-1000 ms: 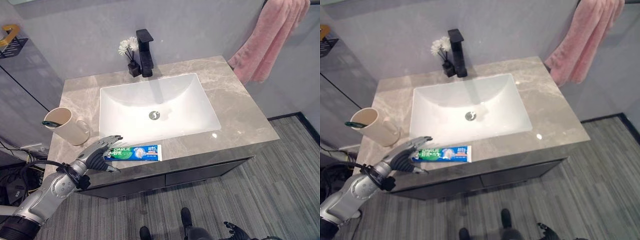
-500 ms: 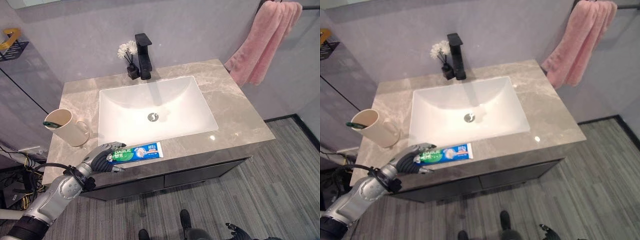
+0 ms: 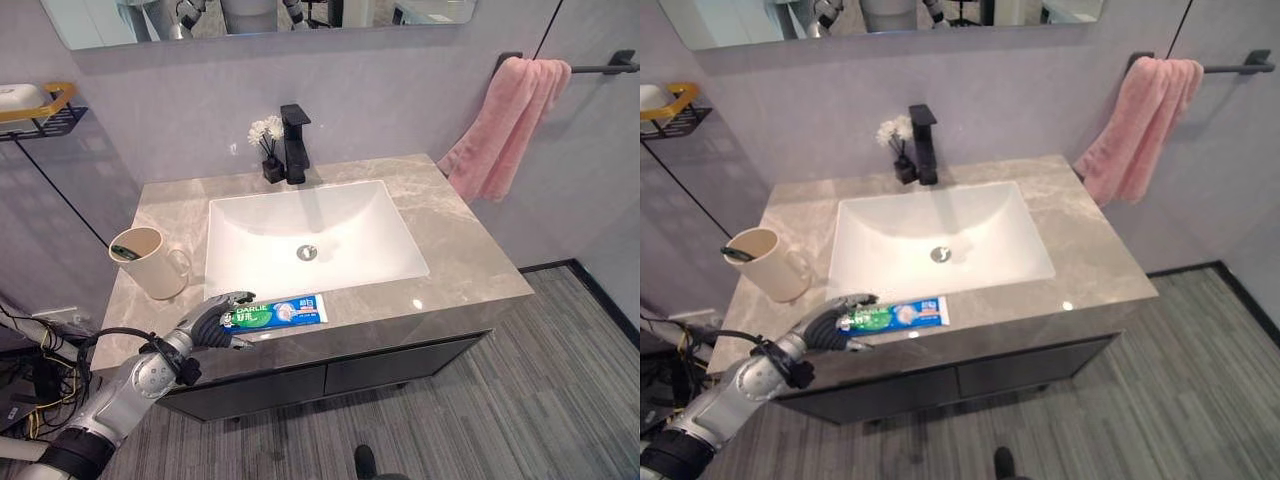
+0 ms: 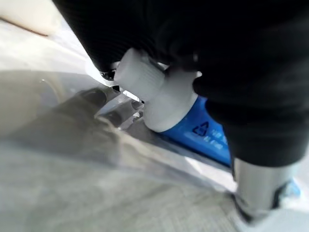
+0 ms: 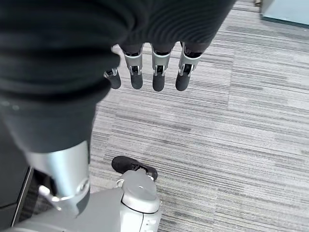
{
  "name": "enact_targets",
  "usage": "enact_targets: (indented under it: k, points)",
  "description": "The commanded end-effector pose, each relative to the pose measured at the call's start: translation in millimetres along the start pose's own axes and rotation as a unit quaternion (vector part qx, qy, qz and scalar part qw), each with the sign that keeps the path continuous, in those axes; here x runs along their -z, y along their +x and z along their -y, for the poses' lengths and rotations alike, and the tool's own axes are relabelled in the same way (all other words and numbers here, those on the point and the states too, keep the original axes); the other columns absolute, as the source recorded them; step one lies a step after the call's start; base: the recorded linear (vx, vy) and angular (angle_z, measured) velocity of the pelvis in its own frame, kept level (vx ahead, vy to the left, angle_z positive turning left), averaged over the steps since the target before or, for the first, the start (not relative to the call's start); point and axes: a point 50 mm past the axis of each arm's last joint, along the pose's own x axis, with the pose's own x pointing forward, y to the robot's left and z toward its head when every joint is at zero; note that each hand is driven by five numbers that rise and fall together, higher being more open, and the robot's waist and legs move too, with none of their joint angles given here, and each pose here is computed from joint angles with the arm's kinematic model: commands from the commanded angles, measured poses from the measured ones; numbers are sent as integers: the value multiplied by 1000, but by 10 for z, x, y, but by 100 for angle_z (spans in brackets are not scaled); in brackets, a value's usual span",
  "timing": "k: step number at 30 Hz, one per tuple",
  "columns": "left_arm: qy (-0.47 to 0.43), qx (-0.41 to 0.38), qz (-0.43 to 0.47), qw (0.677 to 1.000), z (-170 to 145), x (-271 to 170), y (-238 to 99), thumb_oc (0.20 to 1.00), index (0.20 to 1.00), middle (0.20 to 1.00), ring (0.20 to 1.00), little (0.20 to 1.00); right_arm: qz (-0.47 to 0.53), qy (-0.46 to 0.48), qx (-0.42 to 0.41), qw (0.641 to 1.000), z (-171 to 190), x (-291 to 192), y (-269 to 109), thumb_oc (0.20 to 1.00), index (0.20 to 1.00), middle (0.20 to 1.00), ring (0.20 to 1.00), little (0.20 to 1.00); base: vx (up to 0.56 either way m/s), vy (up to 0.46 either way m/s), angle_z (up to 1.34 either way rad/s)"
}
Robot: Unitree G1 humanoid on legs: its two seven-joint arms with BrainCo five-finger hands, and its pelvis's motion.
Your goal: Put brush and paste in cup on sink, flatten towel.
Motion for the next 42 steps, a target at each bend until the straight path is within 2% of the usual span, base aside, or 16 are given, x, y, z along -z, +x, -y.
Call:
enact_targets:
  k: [1,14,15,16,17,18,19,25,36,37,40,42]
  points:
    - [-32,-16,-7,999,-111,20,26,1000,1000,1000,1000,1000,-8,16,19,1000,125,-32,16,1000,1000,1000,1000,1000,0,0,0]
    - [-68,-39,-10,997,-208,30,12,1000,1000,1000,1000,1000,0,12,6,1000,86,-84,26,1000,1000,1000,1000,1000,1,2,5]
    - [-60,-38,-8,997,-224,18,16,843,843,843,843,843,-2,12,5,1000,82,-69,23,1000,1000,1000,1000,1000,0,0,0]
    - [-60,-38,-8,997,-224,18,16,642,642,642,642,642,-2,12,5,1000,82,-69,23,1000,1000,1000,1000,1000,0,0,0]
    - [-43,-36,-6,998,-253,7,15,523,523,523,523,523,-5,9,4,1000,86,-55,21,1000,1000,1000,1000,1000,0,0,0]
    - [-43,-36,-6,998,-253,7,15,272,272,272,272,272,-5,9,4,1000,86,-55,21,1000,1000,1000,1000,1000,0,0,0]
    - [-24,-33,-4,999,-274,-4,16,200,200,200,200,200,-4,6,4,1000,83,-56,20,1000,1000,1000,1000,1000,0,0,0]
    - [59,8,13,998,-313,-91,34,200,200,200,200,200,-10,5,11,1000,130,-16,9,1000,1000,1000,1000,1000,0,0,0]
    - [140,67,45,987,-220,-225,96,200,200,200,200,200,-13,23,32,999,198,1,4,1000,1000,1000,1000,1000,5,-1,0]
    - [145,65,48,986,-222,-237,105,200,200,200,200,200,-17,30,36,999,209,18,0,1000,1000,1000,1000,1000,0,0,0]
    - [170,33,79,982,-346,-376,139,200,200,200,200,200,-26,125,78,989,342,70,-17,1000,1000,1000,1000,1000,0,0,0]
    - [175,26,84,981,-375,-405,150,200,200,200,200,200,-27,140,86,986,368,83,-22,1000,1000,1000,1000,1000,0,0,0]
